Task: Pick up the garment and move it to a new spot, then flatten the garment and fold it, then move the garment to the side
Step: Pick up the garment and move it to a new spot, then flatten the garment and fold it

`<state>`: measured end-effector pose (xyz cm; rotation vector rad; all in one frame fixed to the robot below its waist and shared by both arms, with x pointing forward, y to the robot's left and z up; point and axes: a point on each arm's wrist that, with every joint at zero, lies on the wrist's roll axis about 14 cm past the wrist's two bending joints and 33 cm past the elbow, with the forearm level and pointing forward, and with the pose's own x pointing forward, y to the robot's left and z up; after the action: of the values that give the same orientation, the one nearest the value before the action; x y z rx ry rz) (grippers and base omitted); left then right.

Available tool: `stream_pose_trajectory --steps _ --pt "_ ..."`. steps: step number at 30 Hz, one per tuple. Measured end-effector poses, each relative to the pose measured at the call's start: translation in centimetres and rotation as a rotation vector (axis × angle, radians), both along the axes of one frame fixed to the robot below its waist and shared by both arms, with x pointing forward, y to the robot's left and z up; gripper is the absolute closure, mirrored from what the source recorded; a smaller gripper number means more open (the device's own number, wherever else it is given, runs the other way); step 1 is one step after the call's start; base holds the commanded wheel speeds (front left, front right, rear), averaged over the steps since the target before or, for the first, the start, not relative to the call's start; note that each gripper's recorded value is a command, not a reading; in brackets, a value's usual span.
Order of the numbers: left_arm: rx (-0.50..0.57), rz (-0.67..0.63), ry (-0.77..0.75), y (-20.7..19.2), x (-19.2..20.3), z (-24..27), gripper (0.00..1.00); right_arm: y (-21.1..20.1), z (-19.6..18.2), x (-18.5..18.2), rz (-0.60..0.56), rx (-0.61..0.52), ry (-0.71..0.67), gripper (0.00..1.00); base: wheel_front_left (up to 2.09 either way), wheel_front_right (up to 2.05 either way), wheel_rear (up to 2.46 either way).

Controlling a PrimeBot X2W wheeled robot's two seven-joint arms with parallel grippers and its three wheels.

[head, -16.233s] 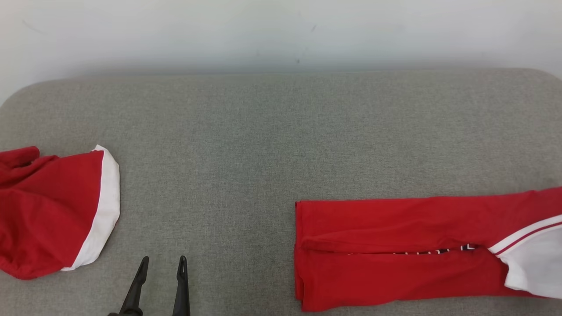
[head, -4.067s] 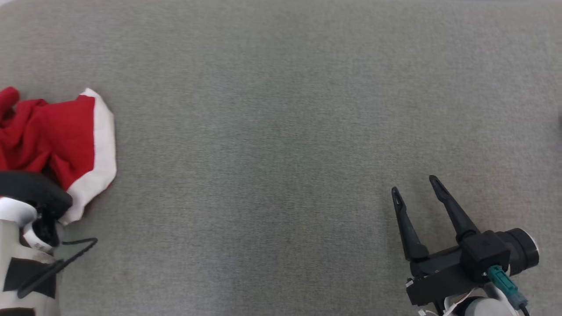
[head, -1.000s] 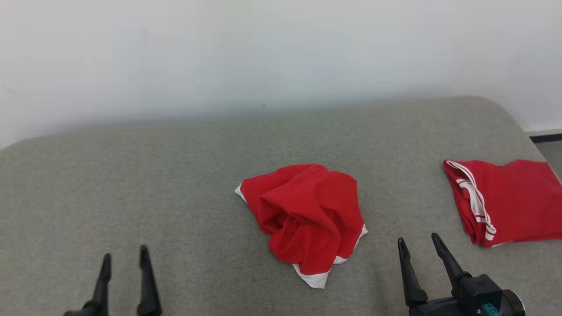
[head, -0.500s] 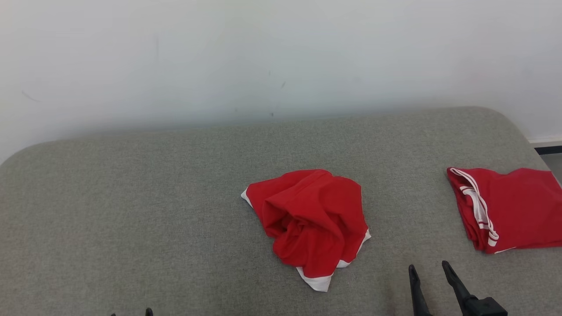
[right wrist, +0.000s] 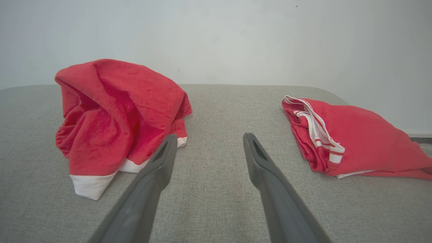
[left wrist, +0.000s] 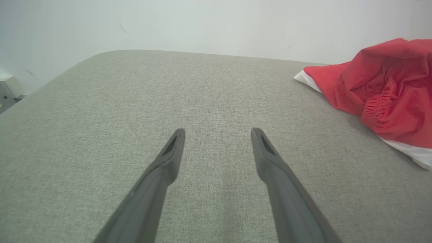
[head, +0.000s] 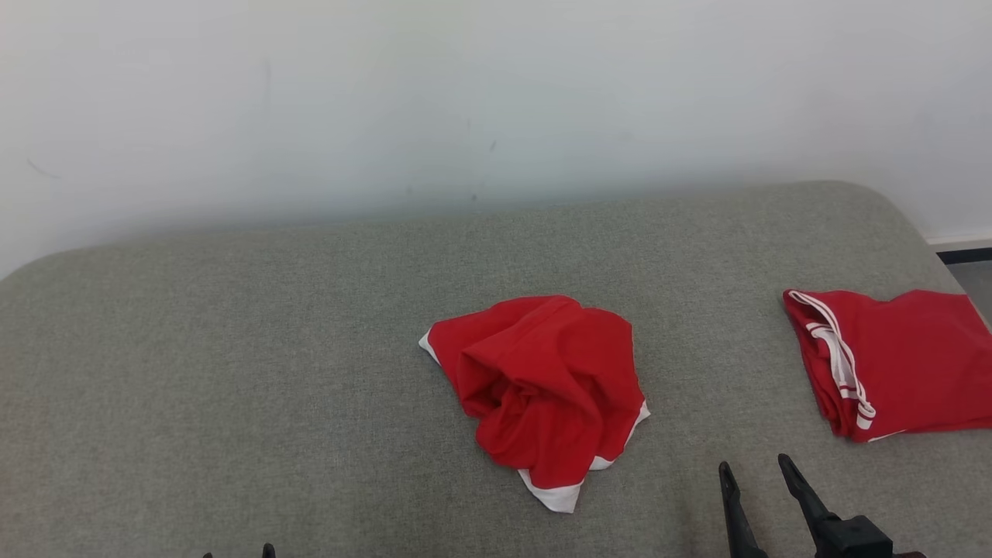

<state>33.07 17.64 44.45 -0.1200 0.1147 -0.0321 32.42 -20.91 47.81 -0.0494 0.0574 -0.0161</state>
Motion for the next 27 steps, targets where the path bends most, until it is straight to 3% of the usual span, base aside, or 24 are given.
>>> stream_pose_trajectory --steps 19,27 --pt "0.013 -0.027 -0.009 -0.5 0.6 0.3 0.0 0.0 0.0 0.1 0.0 0.003 -0.005 0.0 0.0 0.0 0.0" --pt "-0.009 -0.206 -0.062 -6.1 3.4 2.0 0.0 -0.2 0.3 -0.1 -0.011 0.003 -0.016 0.0 0.0 0.0 0.0"
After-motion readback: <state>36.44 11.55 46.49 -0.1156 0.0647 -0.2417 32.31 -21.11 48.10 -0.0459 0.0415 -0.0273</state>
